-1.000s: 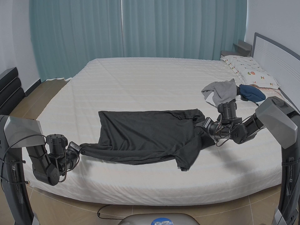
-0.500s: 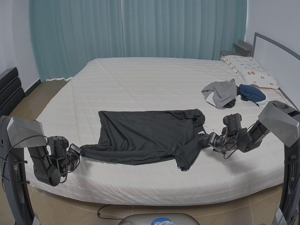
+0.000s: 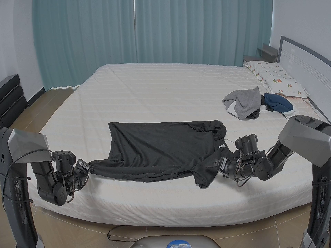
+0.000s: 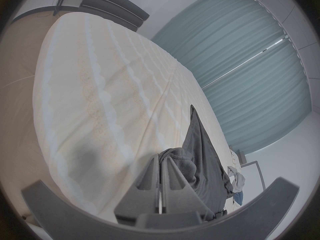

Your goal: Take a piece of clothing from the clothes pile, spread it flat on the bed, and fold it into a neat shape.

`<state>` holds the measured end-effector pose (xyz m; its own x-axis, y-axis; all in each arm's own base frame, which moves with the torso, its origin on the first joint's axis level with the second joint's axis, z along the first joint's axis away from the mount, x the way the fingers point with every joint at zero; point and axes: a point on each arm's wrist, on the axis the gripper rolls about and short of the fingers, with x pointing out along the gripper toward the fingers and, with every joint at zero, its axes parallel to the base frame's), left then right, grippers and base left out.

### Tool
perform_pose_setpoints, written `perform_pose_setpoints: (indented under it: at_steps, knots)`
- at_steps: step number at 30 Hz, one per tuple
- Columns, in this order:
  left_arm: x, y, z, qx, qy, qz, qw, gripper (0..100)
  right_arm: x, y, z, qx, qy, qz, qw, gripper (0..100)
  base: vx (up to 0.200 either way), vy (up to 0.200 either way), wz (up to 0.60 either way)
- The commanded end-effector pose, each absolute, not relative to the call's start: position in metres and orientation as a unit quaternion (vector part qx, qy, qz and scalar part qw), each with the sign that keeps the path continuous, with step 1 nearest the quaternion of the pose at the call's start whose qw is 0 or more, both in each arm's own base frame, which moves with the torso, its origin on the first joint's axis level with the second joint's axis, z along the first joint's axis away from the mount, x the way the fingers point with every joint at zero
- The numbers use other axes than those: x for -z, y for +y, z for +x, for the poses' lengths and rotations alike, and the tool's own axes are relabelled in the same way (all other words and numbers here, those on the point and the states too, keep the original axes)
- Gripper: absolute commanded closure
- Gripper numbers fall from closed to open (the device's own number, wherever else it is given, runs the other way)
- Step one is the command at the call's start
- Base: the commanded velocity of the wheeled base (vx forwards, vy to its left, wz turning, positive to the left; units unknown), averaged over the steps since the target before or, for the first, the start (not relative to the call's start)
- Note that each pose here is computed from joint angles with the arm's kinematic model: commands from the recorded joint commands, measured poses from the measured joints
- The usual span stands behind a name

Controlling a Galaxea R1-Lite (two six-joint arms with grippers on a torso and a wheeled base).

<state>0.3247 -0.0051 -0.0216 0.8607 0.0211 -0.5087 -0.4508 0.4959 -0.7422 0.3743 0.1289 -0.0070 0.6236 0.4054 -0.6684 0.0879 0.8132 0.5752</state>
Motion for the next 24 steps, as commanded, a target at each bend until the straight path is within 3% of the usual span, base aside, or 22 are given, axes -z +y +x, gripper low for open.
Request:
perform_pose_setpoints:
  at_steps: [1, 2, 18, 24]
  knots:
    - [0.022, -0.005, 0.324, -0.141, 0.224, -0.482, 0.835, 100, 0.018, 0.136, 0.378, -0.097, 0.430, 0.286, 0.851, 0, 0.000, 0.000, 0.00]
    - [0.022, -0.005, 0.324, -0.141, 0.224, -0.481, 0.836, 100, 0.018, 0.136, 0.377, -0.096, 0.430, 0.286, 0.851, 100, 0.000, 0.000, 0.00]
    - [0.023, -0.002, 0.307, -0.146, 0.249, -0.459, 0.840, 100, -0.025, 0.105, 0.329, -0.077, 0.436, 0.293, 0.848, 100, 0.000, 0.000, 0.00]
    - [0.016, -0.004, 0.287, -0.137, 0.271, -0.414, 0.858, 100, -0.045, 0.094, 0.291, -0.070, 0.447, 0.291, 0.843, 100, 0.000, 0.000, 0.00]
